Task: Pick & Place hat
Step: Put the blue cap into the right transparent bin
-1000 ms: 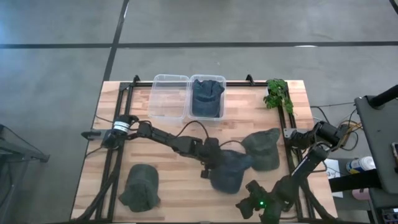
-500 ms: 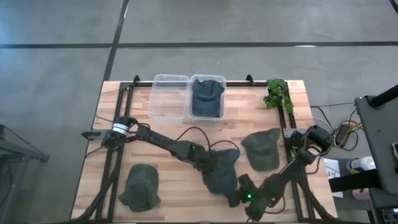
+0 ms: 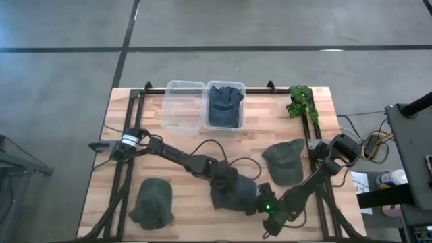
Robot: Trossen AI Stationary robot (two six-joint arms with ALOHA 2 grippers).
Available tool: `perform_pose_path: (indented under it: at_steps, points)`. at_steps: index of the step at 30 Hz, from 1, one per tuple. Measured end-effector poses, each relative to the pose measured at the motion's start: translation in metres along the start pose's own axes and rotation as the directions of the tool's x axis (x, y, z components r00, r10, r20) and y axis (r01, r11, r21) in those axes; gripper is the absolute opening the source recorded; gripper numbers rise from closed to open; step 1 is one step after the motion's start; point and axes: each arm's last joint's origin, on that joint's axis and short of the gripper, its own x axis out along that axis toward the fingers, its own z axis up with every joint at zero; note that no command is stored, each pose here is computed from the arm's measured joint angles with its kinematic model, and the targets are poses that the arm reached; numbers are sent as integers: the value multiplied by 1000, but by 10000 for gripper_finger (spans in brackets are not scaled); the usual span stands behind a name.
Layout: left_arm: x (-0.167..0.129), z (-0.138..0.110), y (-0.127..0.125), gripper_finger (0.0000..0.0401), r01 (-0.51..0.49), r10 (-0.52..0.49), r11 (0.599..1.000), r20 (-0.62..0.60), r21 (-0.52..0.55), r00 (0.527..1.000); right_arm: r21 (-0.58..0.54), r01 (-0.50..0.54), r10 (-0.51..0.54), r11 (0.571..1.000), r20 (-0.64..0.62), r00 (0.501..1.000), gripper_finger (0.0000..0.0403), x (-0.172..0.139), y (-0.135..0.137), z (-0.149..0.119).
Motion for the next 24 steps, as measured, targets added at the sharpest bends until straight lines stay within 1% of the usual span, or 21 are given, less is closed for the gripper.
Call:
perform_pose_path:
  at_steps: [3,6,8,10,12,15,17,18,19,21,24]
  points:
    - [1,0,-8,106,24,-26,999,38,48,999,-39,-5,4,999,-9,1000,203,-3,2,0]
    - [0,1,-15,106,21,-26,996,56,90,998,-81,-16,15,997,-13,1000,202,-6,7,3]
    - [-4,3,-21,106,19,-29,991,75,133,997,-123,-23,21,992,-16,1000,192,-11,11,6]
    - [-12,5,-28,106,9,-28,984,101,177,995,-187,-23,20,982,-19,1000,172,-17,15,10]
    - [-24,8,-35,106,-18,-11,977,132,214,991,-269,-16,12,963,-17,1000,142,-25,19,16]
    - [-47,7,-42,106,-126,78,960,195,248,978,-403,-7,5,915,-6,1000,83,-38,28,31]
    - [-66,4,-49,106,-217,151,944,259,249,954,-501,-10,10,865,-3,1000,41,-47,34,40]
    - [-78,3,-54,106,-250,174,938,296,242,939,-559,-20,19,829,-7,1000,25,-52,38,45]
    - [-91,2,-58,106,-270,186,935,328,232,926,-618,-37,35,786,-16,999,19,-58,42,49]
    - [-117,-1,-68,106,-285,188,934,383,214,904,-730,-78,75,679,-37,997,16,-68,53,57]
    - [-155,-8,-81,106,-261,153,945,442,195,884,-874,-137,100,466,-103,990,15,-83,69,69]
